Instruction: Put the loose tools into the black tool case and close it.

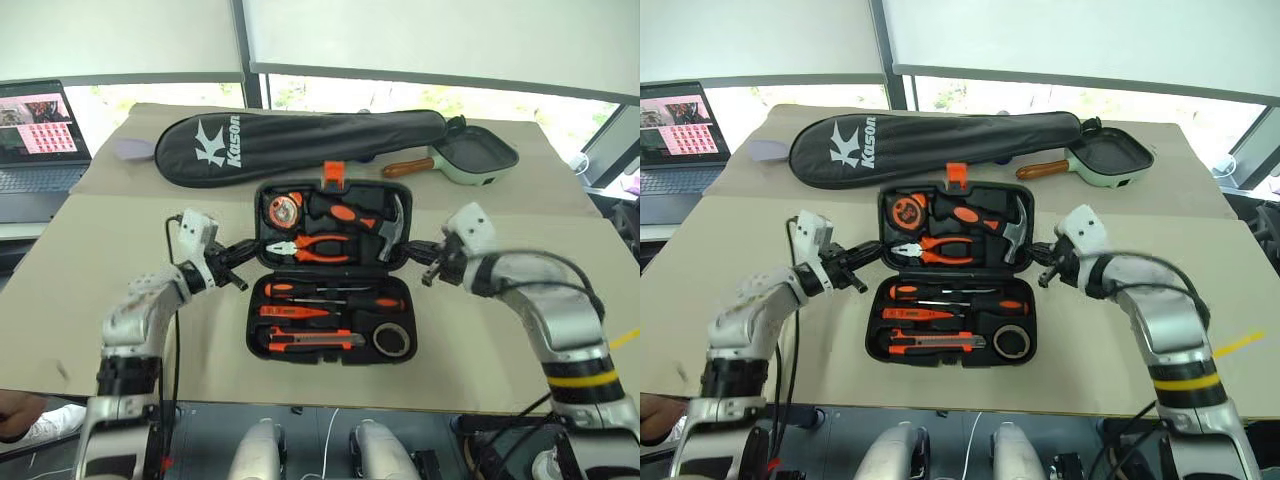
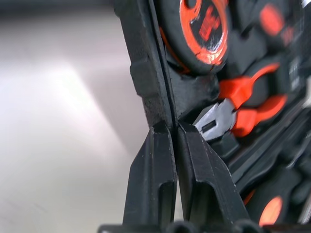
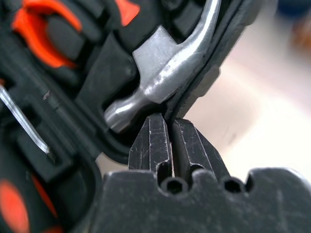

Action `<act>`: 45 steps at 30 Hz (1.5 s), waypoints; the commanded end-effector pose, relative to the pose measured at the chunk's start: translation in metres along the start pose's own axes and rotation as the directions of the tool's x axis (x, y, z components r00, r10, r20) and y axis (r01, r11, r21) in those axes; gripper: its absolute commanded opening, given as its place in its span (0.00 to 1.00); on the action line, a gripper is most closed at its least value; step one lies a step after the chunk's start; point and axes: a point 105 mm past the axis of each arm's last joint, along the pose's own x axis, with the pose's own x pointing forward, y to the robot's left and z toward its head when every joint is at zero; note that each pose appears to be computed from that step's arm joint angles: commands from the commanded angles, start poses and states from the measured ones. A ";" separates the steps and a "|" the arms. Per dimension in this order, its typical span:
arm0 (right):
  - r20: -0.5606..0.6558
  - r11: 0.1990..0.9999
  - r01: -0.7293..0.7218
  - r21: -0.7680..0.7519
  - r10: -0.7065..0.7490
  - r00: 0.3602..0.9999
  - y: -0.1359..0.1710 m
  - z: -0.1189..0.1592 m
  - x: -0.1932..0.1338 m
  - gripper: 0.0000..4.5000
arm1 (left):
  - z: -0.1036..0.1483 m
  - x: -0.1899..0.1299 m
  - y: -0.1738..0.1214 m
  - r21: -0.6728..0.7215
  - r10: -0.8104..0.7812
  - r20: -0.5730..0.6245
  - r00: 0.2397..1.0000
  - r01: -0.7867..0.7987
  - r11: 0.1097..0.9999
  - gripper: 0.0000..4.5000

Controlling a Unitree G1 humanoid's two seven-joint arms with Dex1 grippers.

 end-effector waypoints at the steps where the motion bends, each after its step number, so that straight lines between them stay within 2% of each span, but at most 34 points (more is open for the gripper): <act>1: 0.104 0.941 0.028 -0.336 0.007 0.995 0.010 0.009 -0.017 0.00 | 0.031 -0.019 0.015 0.295 0.138 0.204 0.969 -0.195 0.935 0.01; 3: 0.111 0.885 0.044 -0.464 0.008 0.994 0.021 -0.003 -0.021 0.00 | 0.020 -0.025 0.008 0.361 0.136 0.225 0.965 -0.212 0.908 0.01; 5: 0.125 0.850 0.062 -0.523 0.005 0.992 0.026 -0.010 -0.024 0.00 | 0.010 -0.029 0.003 0.401 0.125 0.217 0.968 -0.205 0.893 0.01; 8: 0.152 0.791 0.057 -0.610 0.046 0.987 0.043 -0.018 -0.026 0.00 | -0.011 -0.044 -0.012 0.512 0.031 0.122 0.992 -0.089 0.854 0.01; 9: 0.146 0.792 0.041 -0.609 0.061 0.987 0.047 -0.024 -0.028 0.08 | -0.014 -0.049 -0.011 0.514 0.036 0.111 0.993 -0.089 0.853 0.00; 11: 0.132 0.785 0.014 -0.619 0.086 0.987 0.051 -0.032 -0.032 0.23 | -0.021 -0.060 -0.010 0.521 0.025 0.055 0.998 -0.050 0.852 0.17; 12: 0.121 0.780 -0.002 -0.626 0.099 0.988 0.052 -0.036 -0.035 0.29 | -0.025 -0.067 -0.009 0.528 0.015 0.022 1.000 -0.024 0.849 0.20; 14: 0.112 0.766 -0.007 -0.643 0.103 0.988 0.050 -0.039 -0.041 0.45 | -0.027 -0.080 -0.002 0.523 0.038 -0.019 0.999 -0.022 0.852 0.37; 17: 0.088 0.761 -0.003 -0.649 0.079 0.993 0.040 -0.042 -0.055 0.68 | -0.037 -0.103 0.015 0.434 0.085 -0.135 0.987 -0.018 0.901 0.62; 18: 0.069 0.791 0.000 -0.612 0.053 0.996 0.034 -0.045 -0.060 0.76 | -0.039 -0.108 0.021 0.381 0.099 -0.171 0.980 -0.027 0.924 0.70; 19: 0.048 0.825 0.008 -0.566 0.024 0.999 0.029 -0.049 -0.065 0.84 | -0.040 -0.111 0.025 0.338 0.105 -0.200 0.974 -0.032 0.940 0.70; 21: -0.019 0.924 -0.014 -0.383 0.007 1.000 0.026 -0.059 -0.079 0.77 | -0.040 -0.111 0.028 0.267 0.067 -0.252 0.965 0.003 0.964 0.70; 22: -0.038 0.949 -0.026 -0.314 0.015 0.999 0.028 -0.062 -0.083 0.78 | -0.039 -0.110 0.026 0.250 0.049 -0.266 0.963 0.020 0.968 0.70; 23: -0.046 0.967 -0.036 -0.252 0.025 0.999 0.030 -0.062 -0.088 0.70 | -0.037 -0.108 0.025 0.230 0.029 -0.270 0.962 0.036 0.973 0.70; 26: -0.090 0.969 -0.246 -0.037 0.242 0.966 0.071 -0.048 -0.111 0.45 | -0.020 -0.073 0.023 0.190 -0.092 -0.240 0.966 0.139 0.972 0.51; 29: -0.114 0.917 -0.398 0.029 0.398 0.910 0.107 -0.038 -0.114 0.23 | -0.013 -0.041 0.023 0.210 -0.138 -0.248 0.959 0.192 0.959 0.29; 32: -0.114 0.875 -0.477 0.076 0.483 0.868 0.135 -0.033 -0.104 0.01 | -0.013 -0.010 0.023 0.230 -0.175 -0.280 0.944 0.243 0.942 0.04; 33: -0.106 0.871 -0.485 0.083 0.492 0.864 0.140 -0.032 -0.099 0.00 | -0.015 -0.002 0.023 0.230 -0.190 -0.297 0.936 0.263 0.937 0.01; 36: -0.103 0.852 -0.518 0.081 0.524 0.846 0.153 -0.032 -0.082 0.00 | -0.026 0.014 0.021 0.246 -0.234 -0.376 0.897 0.340 0.908 0.01; 39: -0.116 0.836 -0.544 0.069 0.548 0.828 0.159 -0.034 -0.062 0.00 | -0.046 0.017 0.020 0.162 -0.279 -0.485 0.829 0.399 0.902 0.01; 45: -0.111 0.875 -0.482 0.049 0.485 0.868 0.140 -0.032 -0.028 0.00 | -0.049 0.006 0.011 0.076 -0.378 -0.458 0.805 0.459 0.885 0.01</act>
